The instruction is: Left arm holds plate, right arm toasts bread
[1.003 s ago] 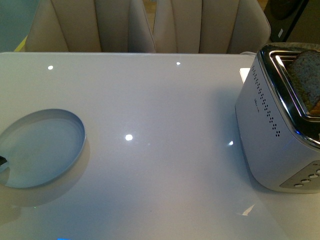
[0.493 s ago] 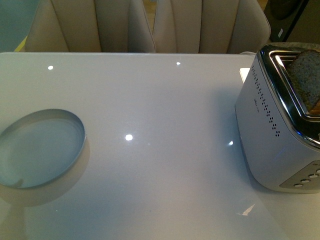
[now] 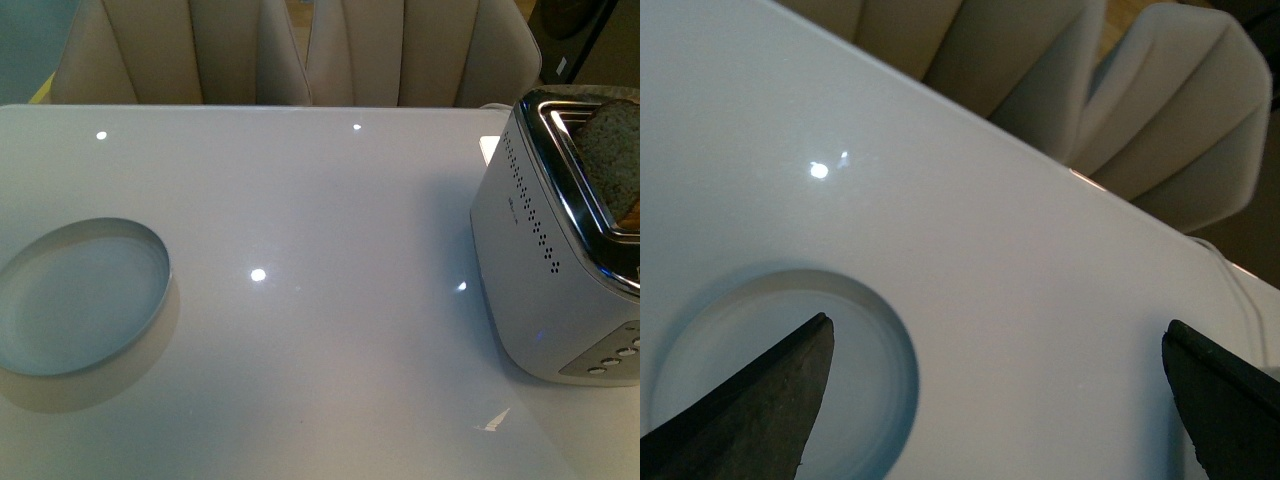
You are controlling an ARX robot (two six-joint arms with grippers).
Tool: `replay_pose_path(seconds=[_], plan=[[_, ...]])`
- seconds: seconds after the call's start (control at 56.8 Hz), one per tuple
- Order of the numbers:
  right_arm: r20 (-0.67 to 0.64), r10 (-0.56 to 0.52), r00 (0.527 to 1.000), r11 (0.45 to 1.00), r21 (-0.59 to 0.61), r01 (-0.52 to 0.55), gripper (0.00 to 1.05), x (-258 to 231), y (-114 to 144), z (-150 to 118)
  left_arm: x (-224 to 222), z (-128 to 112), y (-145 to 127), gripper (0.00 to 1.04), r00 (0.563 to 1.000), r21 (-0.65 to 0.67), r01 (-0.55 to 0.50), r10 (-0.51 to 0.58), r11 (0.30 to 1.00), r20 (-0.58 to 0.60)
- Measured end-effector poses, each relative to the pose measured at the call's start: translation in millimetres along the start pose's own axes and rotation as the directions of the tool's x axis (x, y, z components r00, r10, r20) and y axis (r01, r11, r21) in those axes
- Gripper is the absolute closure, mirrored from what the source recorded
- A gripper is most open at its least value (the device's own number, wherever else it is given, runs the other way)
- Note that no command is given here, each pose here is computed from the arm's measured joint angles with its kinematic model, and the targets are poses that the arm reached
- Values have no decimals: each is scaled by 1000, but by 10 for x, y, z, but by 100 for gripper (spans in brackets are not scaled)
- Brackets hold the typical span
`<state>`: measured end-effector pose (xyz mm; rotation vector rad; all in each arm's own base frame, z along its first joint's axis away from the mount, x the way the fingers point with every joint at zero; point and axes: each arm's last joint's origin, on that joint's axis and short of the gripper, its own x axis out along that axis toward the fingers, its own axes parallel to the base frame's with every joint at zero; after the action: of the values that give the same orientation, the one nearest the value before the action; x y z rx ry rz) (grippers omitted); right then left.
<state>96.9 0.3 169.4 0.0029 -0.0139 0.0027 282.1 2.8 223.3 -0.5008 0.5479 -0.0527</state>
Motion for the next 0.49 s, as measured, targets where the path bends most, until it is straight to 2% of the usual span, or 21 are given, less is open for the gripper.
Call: replay_pose_path(seconds=[0.194, 0.282, 0.299, 0.317, 0.387, 0.493], plan=[[0, 0, 1000, 1000, 0, 0, 9, 0, 0, 0, -114, 76, -360, 7, 1000, 16, 27, -27, 1000, 15], [0, 0, 1000, 1000, 0, 0, 9, 0, 0, 0, -134, 85, -426, 7, 999, 30, 38, -39, 999, 29], [0, 0, 1000, 1000, 0, 0, 9, 0, 0, 0, -124, 76, -431, 10, 997, 67, 23, -28, 998, 78], [0, 0, 1000, 1000, 0, 0, 9, 0, 0, 0, -117, 66, -412, 15, 982, 114, -6, -16, 993, 190], [0, -1, 1000, 1000, 0, 1, 9, 0, 0, 0, -170, -34, -329, 28, 923, 249, -74, -28, 966, 385], [0, 0, 1000, 1000, 0, 0, 9, 0, 0, 0, -335, -206, -212, 47, 861, 374, -129, -83, 918, 502]])
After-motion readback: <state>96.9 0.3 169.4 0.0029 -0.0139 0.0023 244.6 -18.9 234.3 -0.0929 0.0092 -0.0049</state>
